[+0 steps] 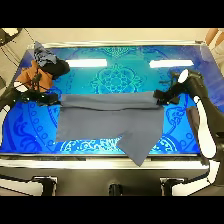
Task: Fold the shirts.
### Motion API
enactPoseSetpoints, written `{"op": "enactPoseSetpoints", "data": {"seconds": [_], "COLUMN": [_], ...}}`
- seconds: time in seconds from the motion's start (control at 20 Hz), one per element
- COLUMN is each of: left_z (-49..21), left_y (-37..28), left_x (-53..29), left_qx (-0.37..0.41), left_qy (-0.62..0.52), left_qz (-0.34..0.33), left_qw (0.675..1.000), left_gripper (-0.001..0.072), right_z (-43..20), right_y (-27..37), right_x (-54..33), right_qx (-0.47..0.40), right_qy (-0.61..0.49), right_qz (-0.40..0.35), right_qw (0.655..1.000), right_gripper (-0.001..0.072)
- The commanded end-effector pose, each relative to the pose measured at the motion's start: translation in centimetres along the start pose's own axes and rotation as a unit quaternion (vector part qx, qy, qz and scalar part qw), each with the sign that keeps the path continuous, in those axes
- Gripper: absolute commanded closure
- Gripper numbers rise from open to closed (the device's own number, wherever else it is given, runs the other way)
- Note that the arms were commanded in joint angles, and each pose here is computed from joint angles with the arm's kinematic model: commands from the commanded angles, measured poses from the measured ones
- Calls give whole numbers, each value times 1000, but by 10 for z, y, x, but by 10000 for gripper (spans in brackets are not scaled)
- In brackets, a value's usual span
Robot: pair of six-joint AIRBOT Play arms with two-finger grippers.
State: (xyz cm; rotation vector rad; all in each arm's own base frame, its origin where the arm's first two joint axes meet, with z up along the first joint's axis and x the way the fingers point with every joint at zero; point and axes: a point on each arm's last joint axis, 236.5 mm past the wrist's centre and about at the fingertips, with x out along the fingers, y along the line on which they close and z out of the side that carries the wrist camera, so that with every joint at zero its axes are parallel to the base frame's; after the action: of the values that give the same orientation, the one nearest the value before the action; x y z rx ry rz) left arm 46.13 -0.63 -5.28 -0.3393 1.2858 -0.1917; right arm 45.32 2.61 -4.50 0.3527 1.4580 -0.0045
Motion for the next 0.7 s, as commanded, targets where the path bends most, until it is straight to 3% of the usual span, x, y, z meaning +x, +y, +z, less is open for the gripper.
{"op": "enactPoseSetpoints", "data": {"seconds": [0.0,0.25,0.3,0.4,0.45,0.55,0.65], "left_z": [-31,-30,-32,-40,-44,-54,-65], "left_y": [8,12,11,12,18,36,53], "left_x": [20,14,13,6,-4,-31,-55], "left_qx": [-12,-16,-17,-18,-15,-21,-66], "left_qy": [71,73,79,100,116,145,150], "left_qz": [-2,-3,-5,-8,-2,19,26], "left_qw": [997,997,997,995,993,989,986], "left_gripper": [679,677,622,255,216,216,253], "right_z": [-32,-31,-26,-20,-18,-16,-32], "right_y": [-3,-1,0,1,-4,-35,-54], "right_x": [26,27,26,11,-3,-37,-59], "right_qx": [16,18,18,11,-3,-21,15], "right_qy": [51,48,36,21,14,-6,15], "right_qz": [12,17,18,15,-1,-68,-64], "right_qw": [999,999,999,1000,1000,997,998], "right_gripper": [658,656,610,358,292,286,294]}}
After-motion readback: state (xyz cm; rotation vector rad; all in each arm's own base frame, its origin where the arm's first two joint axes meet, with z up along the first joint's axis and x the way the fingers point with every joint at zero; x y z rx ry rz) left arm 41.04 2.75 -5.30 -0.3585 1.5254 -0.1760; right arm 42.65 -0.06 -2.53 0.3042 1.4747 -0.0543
